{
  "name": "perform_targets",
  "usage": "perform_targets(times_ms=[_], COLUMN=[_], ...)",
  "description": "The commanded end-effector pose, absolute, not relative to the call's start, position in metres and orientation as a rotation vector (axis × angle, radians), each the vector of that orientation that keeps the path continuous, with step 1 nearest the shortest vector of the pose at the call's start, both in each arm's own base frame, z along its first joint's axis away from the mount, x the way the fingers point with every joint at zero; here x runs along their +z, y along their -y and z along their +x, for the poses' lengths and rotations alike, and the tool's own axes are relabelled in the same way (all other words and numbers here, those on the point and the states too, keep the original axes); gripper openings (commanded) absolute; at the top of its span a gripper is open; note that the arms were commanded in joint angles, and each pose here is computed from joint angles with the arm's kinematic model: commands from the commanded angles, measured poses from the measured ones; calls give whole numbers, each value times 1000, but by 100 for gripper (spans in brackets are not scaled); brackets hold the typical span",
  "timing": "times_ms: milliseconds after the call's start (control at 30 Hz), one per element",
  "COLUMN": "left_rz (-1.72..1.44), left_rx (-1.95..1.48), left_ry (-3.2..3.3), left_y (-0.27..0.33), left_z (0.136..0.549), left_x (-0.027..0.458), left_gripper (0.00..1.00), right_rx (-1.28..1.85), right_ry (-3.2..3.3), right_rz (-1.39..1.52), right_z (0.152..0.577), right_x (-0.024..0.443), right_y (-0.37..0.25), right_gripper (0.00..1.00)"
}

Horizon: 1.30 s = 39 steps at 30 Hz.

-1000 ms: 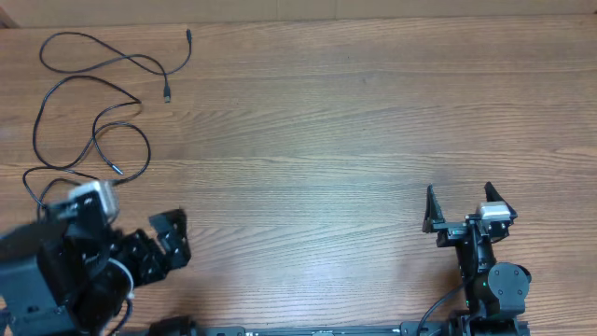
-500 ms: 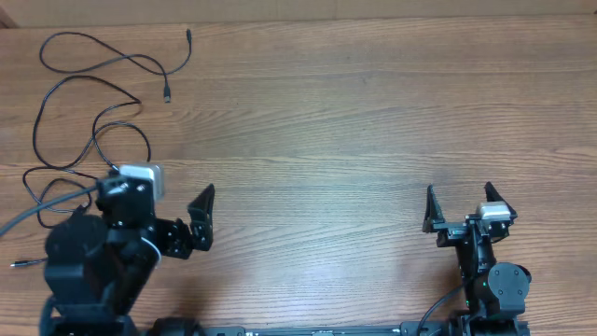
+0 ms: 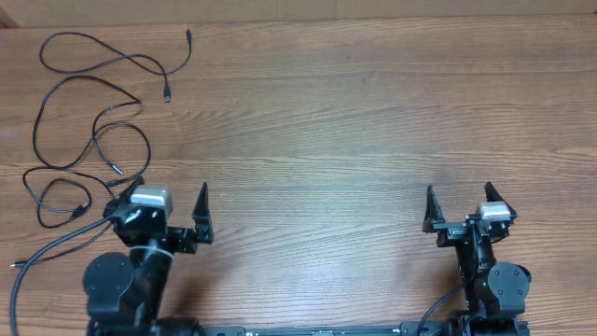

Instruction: Untangle cables

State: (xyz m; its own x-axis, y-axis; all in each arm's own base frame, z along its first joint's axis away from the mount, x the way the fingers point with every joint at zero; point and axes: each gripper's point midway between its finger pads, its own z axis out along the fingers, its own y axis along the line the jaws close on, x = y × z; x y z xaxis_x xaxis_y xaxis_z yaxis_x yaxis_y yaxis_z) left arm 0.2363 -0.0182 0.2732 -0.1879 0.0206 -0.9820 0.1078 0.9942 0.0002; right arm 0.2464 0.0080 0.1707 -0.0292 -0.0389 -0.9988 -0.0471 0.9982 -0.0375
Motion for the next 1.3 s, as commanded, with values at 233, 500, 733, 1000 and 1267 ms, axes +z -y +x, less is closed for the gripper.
perform_targets(times_ms=[233, 500, 733, 1000, 1267], left_rz=[11, -50, -76, -83, -97], left_rx=[125, 186, 211, 205, 191], left_ry=[-1678, -1639, -1612, -1542, -1481], left_y=[-14, -27, -33, -33, -33], left_z=[232, 226, 225, 229, 237], left_x=[244, 232, 226, 224, 216], left_gripper=[100, 100, 100, 100, 100], right_rx=[1, 1, 1, 1, 1], right_ry=[-1594, -1594, -1594, -1594, -1594], right_rz=[-56, -56, -56, -56, -56], right_z=[246, 246, 246, 246, 246], right_x=[170, 170, 170, 170, 170], right_y=[-6, -6, -6, -6, -6], right_gripper=[100, 100, 100, 100, 100])
